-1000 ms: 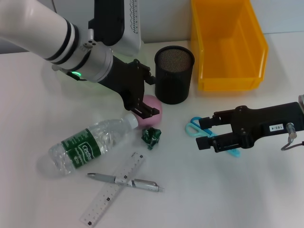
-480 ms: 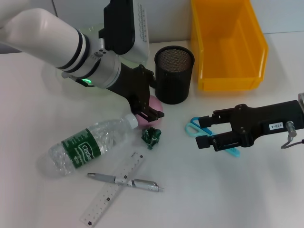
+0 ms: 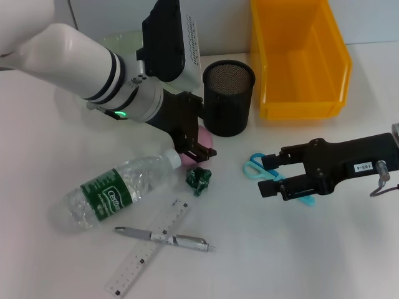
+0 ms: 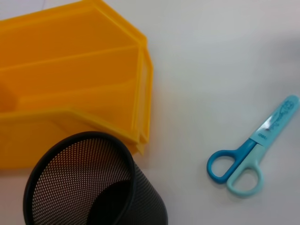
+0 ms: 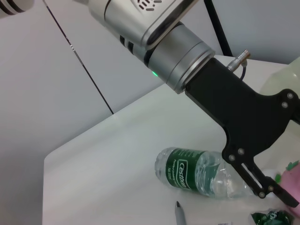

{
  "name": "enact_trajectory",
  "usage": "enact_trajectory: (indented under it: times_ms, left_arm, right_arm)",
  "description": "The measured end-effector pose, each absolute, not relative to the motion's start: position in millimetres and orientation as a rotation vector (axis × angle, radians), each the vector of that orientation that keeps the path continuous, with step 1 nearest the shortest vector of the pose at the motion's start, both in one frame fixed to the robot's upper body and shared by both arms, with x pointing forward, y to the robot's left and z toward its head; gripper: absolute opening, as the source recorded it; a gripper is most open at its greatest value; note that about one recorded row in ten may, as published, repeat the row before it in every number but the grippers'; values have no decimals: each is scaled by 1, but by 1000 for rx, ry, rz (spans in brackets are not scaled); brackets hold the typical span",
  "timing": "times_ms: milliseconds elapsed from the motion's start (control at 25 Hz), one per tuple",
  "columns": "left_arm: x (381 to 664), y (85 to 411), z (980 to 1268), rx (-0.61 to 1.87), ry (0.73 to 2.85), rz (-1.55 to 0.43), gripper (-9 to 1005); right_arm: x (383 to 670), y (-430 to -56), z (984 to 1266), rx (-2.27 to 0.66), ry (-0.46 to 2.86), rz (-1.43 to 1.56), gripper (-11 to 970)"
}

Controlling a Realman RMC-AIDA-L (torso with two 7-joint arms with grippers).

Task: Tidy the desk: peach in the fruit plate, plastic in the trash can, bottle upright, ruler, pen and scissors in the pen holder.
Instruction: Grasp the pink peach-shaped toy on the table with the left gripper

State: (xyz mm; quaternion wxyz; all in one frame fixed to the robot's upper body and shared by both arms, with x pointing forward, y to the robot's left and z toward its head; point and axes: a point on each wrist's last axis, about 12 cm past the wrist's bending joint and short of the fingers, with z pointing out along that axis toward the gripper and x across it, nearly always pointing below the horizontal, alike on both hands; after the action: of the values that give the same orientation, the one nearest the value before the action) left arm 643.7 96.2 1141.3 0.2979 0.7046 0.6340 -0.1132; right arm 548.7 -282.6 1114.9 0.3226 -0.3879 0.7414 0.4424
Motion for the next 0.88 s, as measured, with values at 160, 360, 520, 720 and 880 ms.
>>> enact_trajectory:
  times_ms: [160, 360, 520, 720, 880]
  left_arm:
    - [644, 96, 1136, 1854, 1696, -291, 750]
    - [644, 96, 1132, 1860, 1700, -267, 747]
    - [645, 97, 1130, 1855, 1705, -261, 744]
    - [643, 97, 1128, 1871, 1705, -256, 741]
    - [642, 97, 1127, 1876, 1705, -257, 738]
  right_arm:
    - [549, -282, 1115, -1018, 1947, 1162, 716]
    - [549, -282, 1115, -1020, 1946, 1161, 715]
    - [550, -282, 1115, -1022, 1946, 1159, 713]
    - [551, -281, 1117, -1028, 1942, 1158, 712]
    - [552, -280, 1117, -1029, 1941, 1159, 711]
